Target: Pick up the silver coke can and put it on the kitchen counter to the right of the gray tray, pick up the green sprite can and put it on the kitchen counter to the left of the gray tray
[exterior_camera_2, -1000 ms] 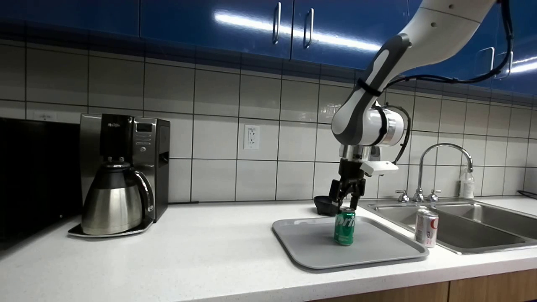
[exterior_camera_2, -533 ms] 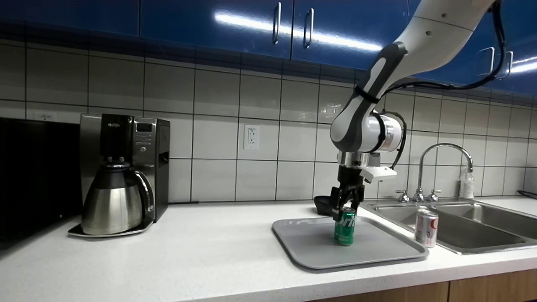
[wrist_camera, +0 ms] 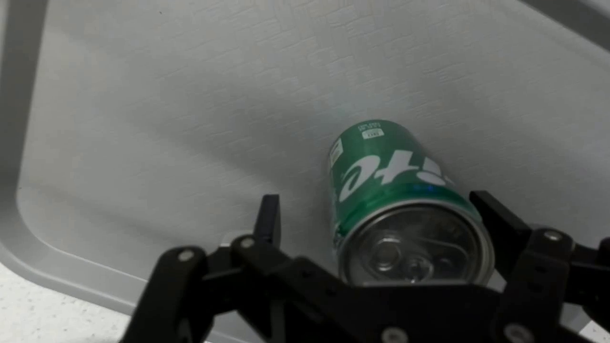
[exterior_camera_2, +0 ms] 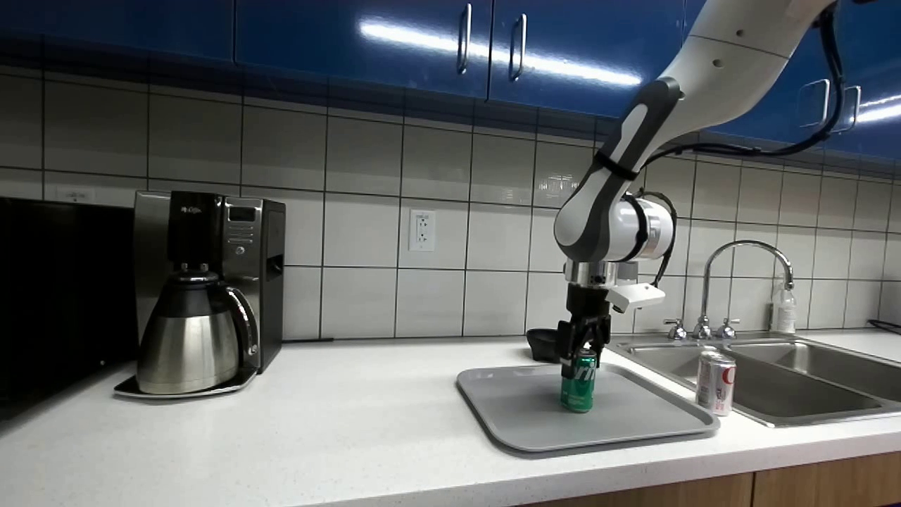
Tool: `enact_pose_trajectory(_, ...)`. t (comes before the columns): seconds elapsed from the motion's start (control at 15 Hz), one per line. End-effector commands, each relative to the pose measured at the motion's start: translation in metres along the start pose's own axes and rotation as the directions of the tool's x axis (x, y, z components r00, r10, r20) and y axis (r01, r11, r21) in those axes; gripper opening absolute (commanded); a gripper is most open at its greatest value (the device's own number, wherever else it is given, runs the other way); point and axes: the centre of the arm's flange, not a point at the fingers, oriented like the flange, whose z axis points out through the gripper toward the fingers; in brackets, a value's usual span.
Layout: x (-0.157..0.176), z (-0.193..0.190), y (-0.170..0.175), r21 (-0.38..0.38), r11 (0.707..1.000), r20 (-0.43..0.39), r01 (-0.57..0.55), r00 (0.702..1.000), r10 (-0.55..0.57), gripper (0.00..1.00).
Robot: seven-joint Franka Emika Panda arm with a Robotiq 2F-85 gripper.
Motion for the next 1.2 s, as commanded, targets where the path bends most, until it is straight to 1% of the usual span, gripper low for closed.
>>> enact_pose_trajectory(0.0, 0.005, 0.0, -0.001, -0.01, 1.0, 0.007, 0.013, 1.0, -0.013, 1.0)
enact_pose_trajectory(0.07, 0.005, 0.0, -0.001, -0.01, 1.0, 0.008, 0.015, 1.0, -0.015, 1.0)
enact_pose_trajectory(0.13, 0.005, 0.0, -0.002, -0.009, 1.0, 0.008, 0.014, 1.0, -0.014, 0.75)
enact_pose_trajectory(0.2, 0.005, 0.001, -0.002, -0.008, 1.0, 0.008, 0.015, 1.0, -0.015, 0.74)
enact_pose_trajectory(0.47, 0.005, 0.002, -0.002, -0.007, 1.0, 0.013, 0.013, 1.0, -0.013, 0.42)
enact_pose_trajectory(0.53, 0.005, 0.002, -0.002, -0.008, 1.0, 0.012, 0.012, 1.0, -0.012, 0.39)
enact_pose_trajectory(0.73, 0.003, -0.003, -0.005, -0.015, 1.0, 0.002, 0.015, 1.0, -0.015, 0.39)
enact_pose_trajectory(1.13, 0.004, -0.027, -0.016, -0.024, 1.0, -0.049, 0.018, 0.999, -0.019, 0.39)
